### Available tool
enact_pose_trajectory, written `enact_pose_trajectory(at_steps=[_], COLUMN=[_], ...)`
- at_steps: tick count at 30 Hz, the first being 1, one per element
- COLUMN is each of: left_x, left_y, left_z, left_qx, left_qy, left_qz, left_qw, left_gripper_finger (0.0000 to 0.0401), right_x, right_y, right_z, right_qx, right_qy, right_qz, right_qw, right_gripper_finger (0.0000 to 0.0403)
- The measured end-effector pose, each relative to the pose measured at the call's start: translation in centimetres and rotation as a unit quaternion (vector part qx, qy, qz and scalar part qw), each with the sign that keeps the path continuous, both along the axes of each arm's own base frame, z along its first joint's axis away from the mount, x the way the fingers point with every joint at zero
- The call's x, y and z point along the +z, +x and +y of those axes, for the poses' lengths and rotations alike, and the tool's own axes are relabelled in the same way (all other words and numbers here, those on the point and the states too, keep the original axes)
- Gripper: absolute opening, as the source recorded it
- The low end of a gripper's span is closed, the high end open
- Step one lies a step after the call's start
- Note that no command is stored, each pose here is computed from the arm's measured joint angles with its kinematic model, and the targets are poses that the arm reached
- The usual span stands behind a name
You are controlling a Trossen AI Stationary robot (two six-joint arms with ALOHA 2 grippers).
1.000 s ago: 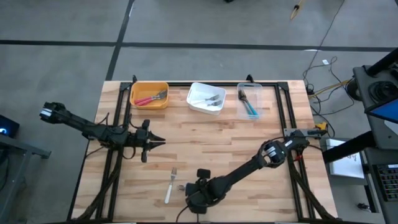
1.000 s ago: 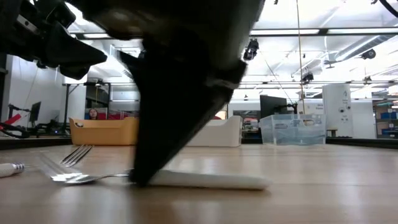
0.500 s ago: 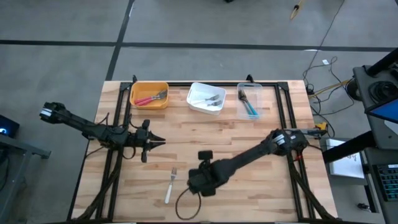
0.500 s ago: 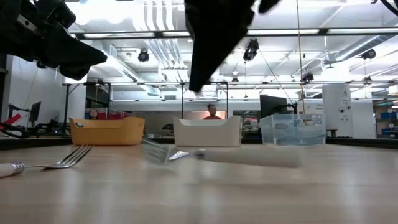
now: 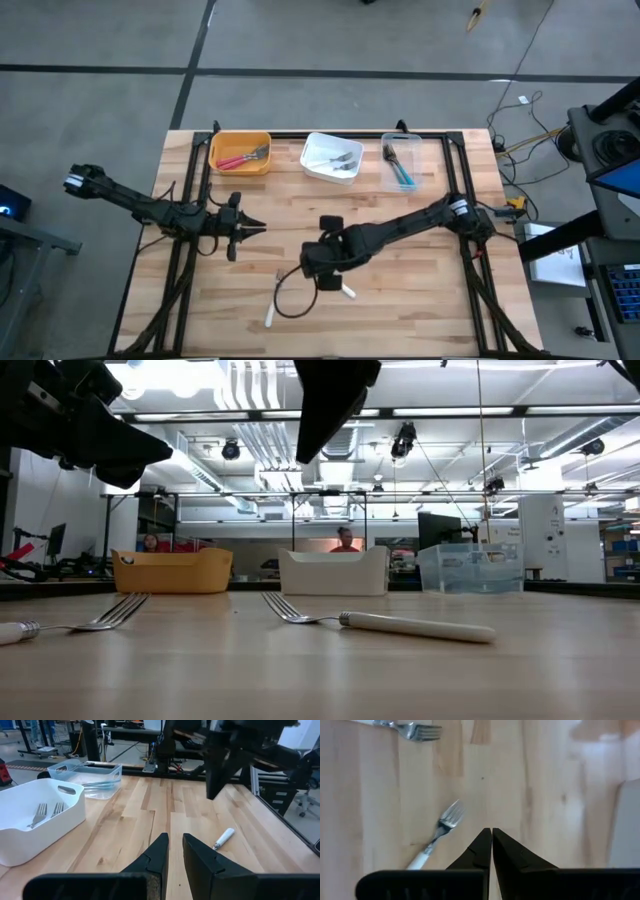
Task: Sort silverware by color (type)
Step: Put the white fork into the white bin
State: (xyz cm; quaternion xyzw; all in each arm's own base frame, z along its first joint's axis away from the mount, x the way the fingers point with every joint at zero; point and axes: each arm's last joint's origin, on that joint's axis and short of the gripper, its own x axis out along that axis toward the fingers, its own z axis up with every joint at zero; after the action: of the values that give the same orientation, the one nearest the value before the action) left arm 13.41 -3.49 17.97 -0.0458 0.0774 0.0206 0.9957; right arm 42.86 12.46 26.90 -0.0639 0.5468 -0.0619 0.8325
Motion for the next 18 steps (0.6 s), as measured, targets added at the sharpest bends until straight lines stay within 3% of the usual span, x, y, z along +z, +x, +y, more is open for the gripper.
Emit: enact_pose_trajectory(at_steps=[6, 11, 15, 18], left_x=[0.0, -0.1, -0.2, -0.3], left_y=[0.0, 0.0, 0.1, 0.1], left_z=[0.0, 0.0, 0.0, 0.0], left_qx=[0.0, -0.001, -0.002, -0.002], left_qy=[0.002, 0.005, 0.012, 0.013], left_qz=[0.002, 0.004, 0.009, 0.011], left_qw=[1.0, 1.0, 1.0, 1.0], left_gripper_finger=[0.0039, 0.0039, 0.0039, 0.0039], right_x=[-2.9, -6.3, -8.5, -9.1], right_y=[-0.7, -1.6, -1.8, -1.7], right_z=[1.7, 2.5, 3.2, 3.5], right_qx=[-0.043, -0.127, -0.13, -0.115], right_qy=[0.033, 0.071, 0.132, 0.143], right_qz=[0.035, 0.054, 0.062, 0.05], right_qw=[0.998, 0.988, 0.981, 0.982], right_gripper_finger=[0.0008, 0.0011, 0.0034, 0.0068])
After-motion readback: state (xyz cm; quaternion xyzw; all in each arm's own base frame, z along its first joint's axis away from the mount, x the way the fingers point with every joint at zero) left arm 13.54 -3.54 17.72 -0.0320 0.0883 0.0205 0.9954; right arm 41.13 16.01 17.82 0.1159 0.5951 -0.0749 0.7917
